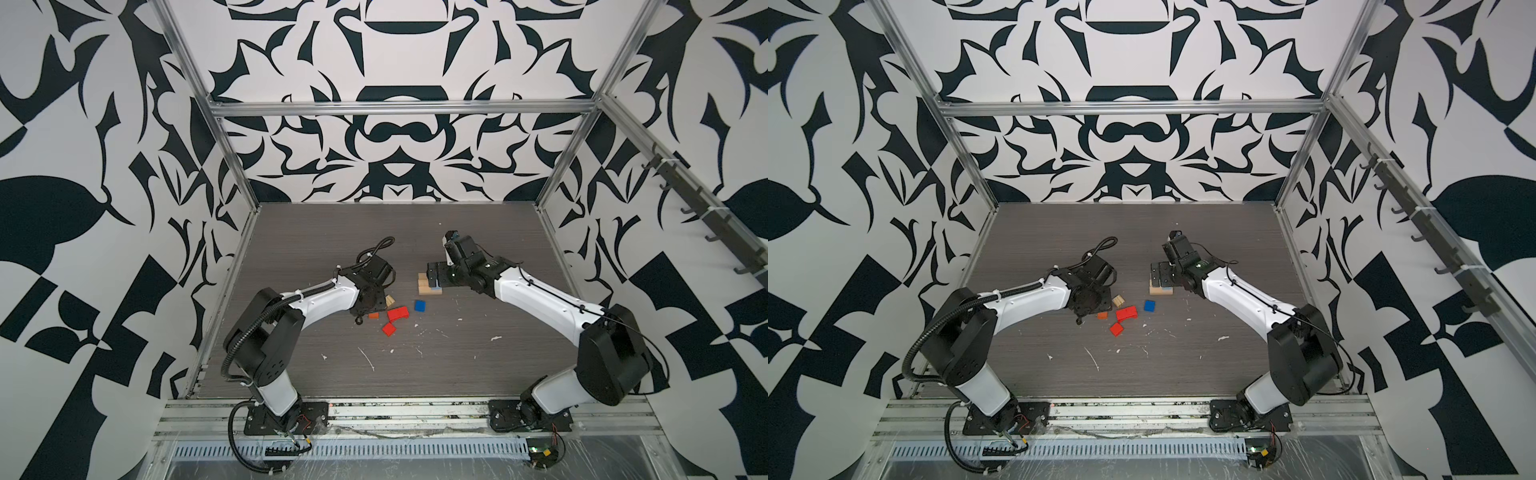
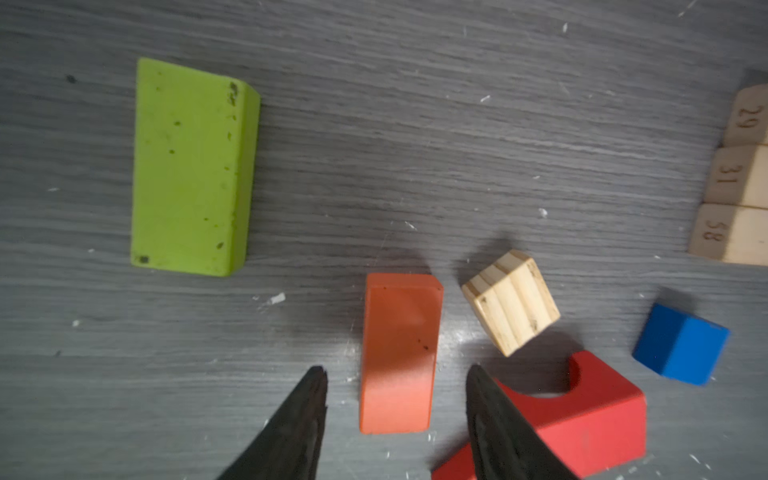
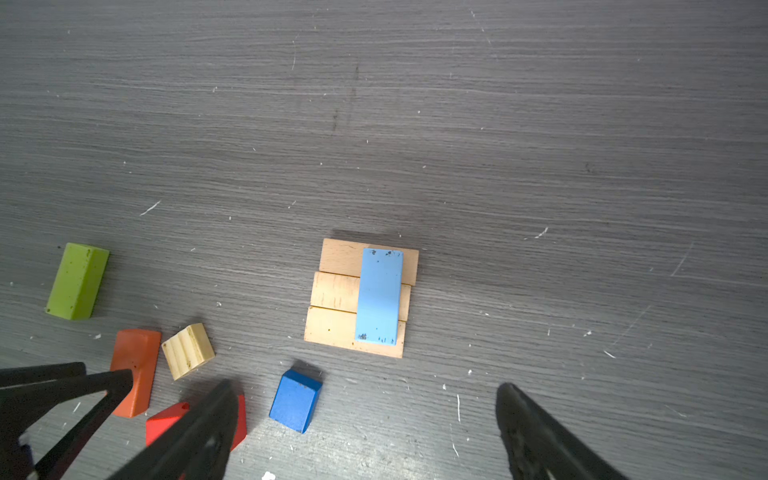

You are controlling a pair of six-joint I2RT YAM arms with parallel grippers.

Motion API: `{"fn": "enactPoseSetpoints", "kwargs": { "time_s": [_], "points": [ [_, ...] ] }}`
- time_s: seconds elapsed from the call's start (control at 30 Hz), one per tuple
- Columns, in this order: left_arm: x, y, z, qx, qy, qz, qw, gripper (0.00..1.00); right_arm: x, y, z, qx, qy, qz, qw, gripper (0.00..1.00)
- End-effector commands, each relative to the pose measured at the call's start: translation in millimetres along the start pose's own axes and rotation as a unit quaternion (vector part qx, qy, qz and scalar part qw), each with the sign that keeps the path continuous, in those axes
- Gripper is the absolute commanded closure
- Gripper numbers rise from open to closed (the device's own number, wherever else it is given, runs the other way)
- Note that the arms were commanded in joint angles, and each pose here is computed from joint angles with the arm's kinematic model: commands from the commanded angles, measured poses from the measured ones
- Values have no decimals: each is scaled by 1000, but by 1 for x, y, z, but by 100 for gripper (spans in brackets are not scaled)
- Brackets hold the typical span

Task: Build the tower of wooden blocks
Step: 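Lower the left gripper and grasp the orange-red block, then lift the orange-red block and carry it over the planks beside the blue block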

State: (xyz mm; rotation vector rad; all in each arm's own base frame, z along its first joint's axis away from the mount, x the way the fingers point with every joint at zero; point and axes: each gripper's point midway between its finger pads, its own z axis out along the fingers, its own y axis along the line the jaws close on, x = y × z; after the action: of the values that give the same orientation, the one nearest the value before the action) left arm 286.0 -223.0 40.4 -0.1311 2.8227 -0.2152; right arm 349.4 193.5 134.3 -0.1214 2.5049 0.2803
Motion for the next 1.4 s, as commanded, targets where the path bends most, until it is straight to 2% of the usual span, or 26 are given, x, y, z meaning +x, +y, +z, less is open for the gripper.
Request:
{"fn": "enactPoseSetpoints", "kwargs": {
  "time_s": [0.0, 0.3, 0.57, 0.67, 0.8, 0.9, 1.13, 1.37],
  "points": [
    [5, 7, 3, -28, 12, 1, 1000, 45, -7, -1, -4, 1, -14, -2, 1000, 1],
    [8, 2, 14, -23, 27, 3, 999, 53, -2, -5, -1, 10, -3, -1, 1000, 3],
    [8, 1, 17, -25, 32, 7, 999, 55, -2, -7, -2, 15, -2, 0, 1000, 4],
    [8, 1, 17, -25, 32, 7, 999, 63, -2, -8, -2, 15, -2, 0, 1000, 5],
    [6, 0, 12, -22, 29, 7, 999, 65, -2, -8, -2, 16, -2, 1, 1000, 5],
    [4, -3, 7, -18, 26, 9, 999, 71, -2, -10, -2, 17, -1, 1, 1000, 5],
    [-7, -19, -14, 18, 17, 11, 1000, 75, -1, -13, -2, 20, 1, 6, 1000, 6],
    [-21, -54, -36, 99, 2, 28, 995, 75, 2, -22, 1, 12, 12, 37, 999, 6]
  ]
}}
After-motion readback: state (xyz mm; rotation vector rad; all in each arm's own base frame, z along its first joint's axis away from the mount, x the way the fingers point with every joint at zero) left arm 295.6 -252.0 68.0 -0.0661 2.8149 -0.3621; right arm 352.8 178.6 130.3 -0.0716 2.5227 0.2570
